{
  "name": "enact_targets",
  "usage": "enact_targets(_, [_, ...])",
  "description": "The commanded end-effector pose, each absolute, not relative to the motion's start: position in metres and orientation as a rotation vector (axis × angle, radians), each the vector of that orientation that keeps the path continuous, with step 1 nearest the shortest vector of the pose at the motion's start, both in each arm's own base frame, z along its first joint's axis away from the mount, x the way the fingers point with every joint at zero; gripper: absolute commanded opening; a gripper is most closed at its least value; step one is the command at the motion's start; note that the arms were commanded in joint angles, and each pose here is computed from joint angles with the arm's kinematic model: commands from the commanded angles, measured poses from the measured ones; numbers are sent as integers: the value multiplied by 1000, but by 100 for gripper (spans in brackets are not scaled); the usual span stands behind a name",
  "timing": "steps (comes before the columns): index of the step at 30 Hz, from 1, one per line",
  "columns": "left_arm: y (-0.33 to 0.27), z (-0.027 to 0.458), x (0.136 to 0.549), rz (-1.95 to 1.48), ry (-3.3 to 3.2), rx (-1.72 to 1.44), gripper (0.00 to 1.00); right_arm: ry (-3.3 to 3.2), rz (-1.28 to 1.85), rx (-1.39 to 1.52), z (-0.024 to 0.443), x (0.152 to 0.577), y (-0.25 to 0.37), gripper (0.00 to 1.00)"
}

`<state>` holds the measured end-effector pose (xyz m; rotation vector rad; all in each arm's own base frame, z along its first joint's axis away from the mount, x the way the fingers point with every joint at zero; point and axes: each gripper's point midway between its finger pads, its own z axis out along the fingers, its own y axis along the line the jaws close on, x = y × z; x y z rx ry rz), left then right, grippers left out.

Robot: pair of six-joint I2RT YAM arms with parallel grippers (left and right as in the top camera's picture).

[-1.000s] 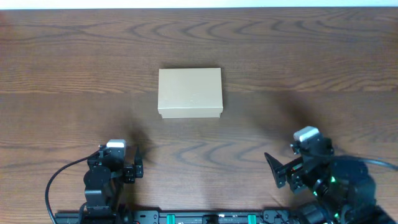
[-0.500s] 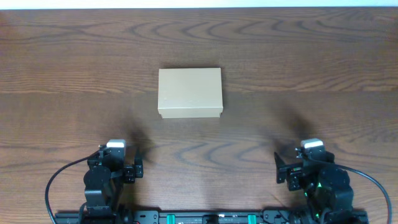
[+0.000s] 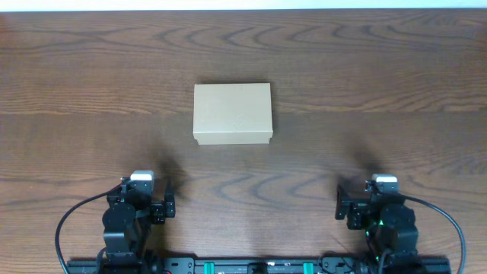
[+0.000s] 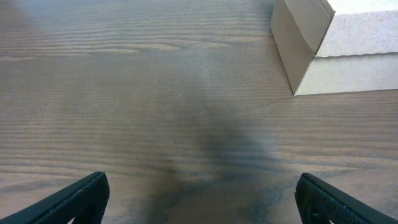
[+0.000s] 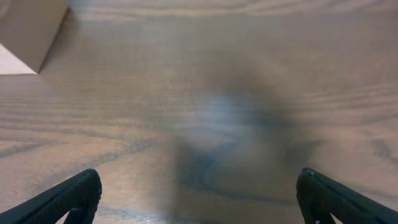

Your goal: Pack container

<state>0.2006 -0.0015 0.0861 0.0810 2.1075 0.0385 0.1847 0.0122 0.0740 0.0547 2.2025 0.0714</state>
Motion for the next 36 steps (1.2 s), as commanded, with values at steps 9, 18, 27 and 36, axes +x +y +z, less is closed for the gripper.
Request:
enact_targets(9, [1,86,201,62,2103,84,95,2200,33,34,70,186,8,99])
enact_targets(18, [1,85,201,62,2104,84,96,2197,33,34,71,186,8,99])
enact_targets(27, [1,85,201,62,2104,85,96,2197,33,34,71,186,8,99])
enact_targets(36, [1,85,201,62,2104,85,96,2197,33,34,71,186,8,99])
